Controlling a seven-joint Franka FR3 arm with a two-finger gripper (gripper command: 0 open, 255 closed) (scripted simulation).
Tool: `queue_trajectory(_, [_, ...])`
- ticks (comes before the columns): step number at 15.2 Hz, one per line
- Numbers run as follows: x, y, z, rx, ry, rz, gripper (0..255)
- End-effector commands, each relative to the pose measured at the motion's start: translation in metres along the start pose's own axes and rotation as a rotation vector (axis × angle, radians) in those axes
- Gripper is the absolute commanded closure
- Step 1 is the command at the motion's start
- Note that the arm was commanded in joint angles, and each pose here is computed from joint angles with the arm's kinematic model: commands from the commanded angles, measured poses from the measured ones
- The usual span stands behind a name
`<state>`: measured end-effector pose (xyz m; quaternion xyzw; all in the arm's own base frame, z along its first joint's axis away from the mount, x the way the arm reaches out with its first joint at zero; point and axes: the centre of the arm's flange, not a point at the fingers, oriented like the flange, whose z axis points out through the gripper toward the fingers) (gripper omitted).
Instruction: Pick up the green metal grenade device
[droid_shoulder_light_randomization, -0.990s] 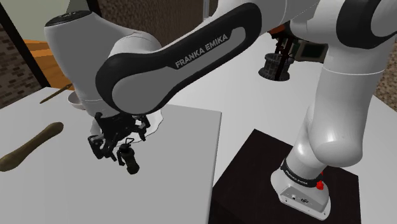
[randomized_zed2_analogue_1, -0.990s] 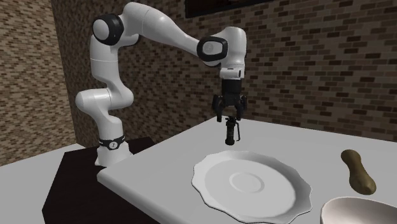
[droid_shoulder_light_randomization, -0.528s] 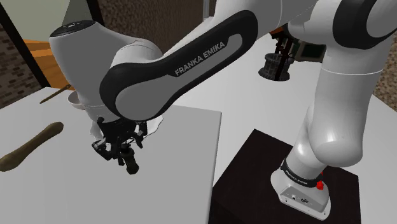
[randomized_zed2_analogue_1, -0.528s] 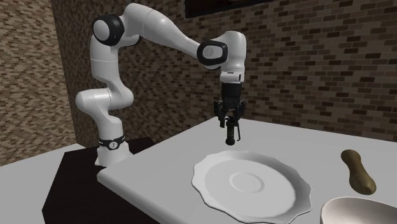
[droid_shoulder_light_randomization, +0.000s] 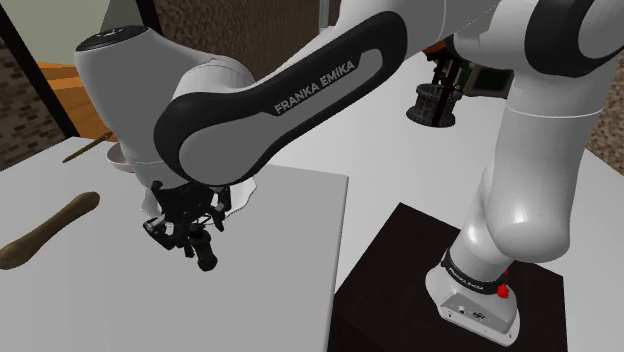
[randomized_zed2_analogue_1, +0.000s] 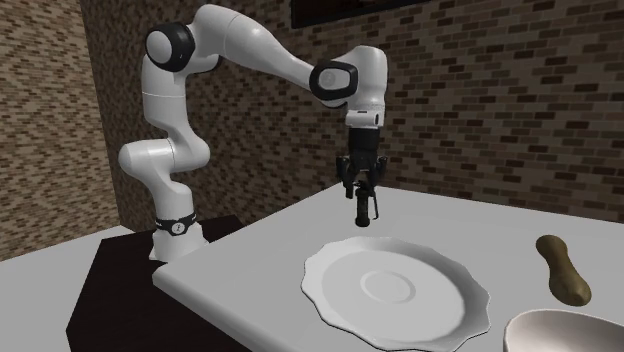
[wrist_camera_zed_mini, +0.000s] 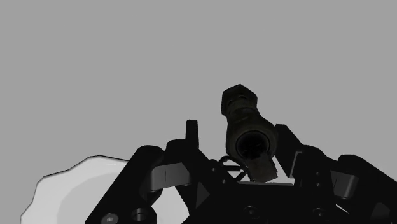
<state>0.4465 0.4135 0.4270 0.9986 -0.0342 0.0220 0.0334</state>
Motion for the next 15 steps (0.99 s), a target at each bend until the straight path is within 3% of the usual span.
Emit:
queue_trajectory(1, [0.000, 0.000, -0.009, 0.000, 0.000, 0.000, 255])
queue_trajectory(15, [0.003, 0.004, -0.073, 0.000, 0.000, 0.000, 255])
